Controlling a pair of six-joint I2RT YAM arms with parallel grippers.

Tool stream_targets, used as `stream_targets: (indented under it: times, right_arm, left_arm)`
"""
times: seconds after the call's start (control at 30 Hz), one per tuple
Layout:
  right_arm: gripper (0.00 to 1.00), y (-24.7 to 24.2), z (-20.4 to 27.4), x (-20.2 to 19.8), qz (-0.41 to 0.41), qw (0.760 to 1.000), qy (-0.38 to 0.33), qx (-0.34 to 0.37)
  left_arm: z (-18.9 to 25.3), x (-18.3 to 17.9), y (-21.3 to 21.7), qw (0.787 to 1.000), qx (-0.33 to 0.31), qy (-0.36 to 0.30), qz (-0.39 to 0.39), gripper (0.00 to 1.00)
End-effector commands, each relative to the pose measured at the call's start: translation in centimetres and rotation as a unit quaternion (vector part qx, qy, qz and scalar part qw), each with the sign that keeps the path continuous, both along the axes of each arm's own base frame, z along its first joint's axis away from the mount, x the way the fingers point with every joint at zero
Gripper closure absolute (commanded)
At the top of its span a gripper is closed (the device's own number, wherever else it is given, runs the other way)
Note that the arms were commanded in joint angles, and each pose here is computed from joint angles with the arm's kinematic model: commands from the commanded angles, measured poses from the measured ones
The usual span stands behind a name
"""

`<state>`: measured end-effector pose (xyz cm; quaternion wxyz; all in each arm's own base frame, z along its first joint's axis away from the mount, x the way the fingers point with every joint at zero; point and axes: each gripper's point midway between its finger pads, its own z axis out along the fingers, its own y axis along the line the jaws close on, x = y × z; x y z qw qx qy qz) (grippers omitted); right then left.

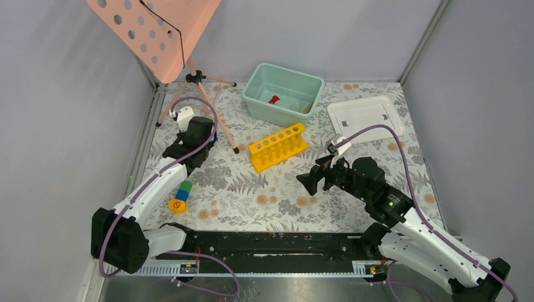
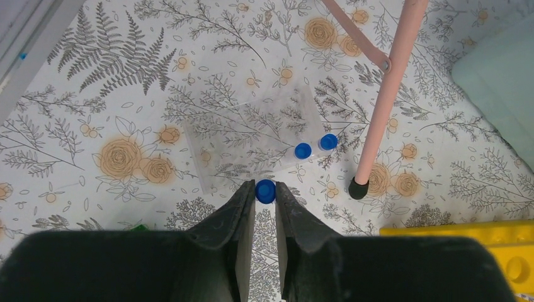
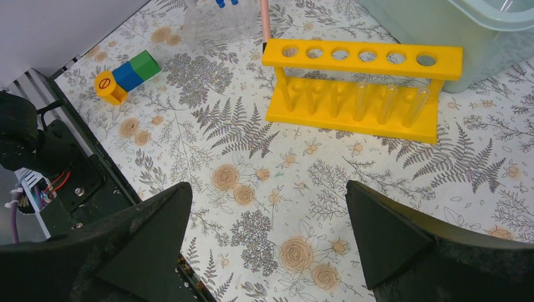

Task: Organize the chemistry lab equipment

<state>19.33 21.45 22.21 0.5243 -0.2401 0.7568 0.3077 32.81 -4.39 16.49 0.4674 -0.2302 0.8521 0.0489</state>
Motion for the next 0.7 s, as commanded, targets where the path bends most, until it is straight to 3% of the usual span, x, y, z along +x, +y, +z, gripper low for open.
stream_targets:
  times: [0.0, 0.67]
  right_arm:
    - [0.01, 0.3, 0.9, 0.1, 0.004, 1.0, -0.016, 0.012]
    - [0.01, 0.3, 1.0, 0.1, 0.007, 1.0, -0.021, 0.011]
  left_arm:
    - [0.0, 1.3, -0.8, 0.999, -0.032, -0.015, -0.005, 0.83]
    - [-1.1, 3.0, -0.7, 0.999, -0.033, -0.001, 0.0, 0.83]
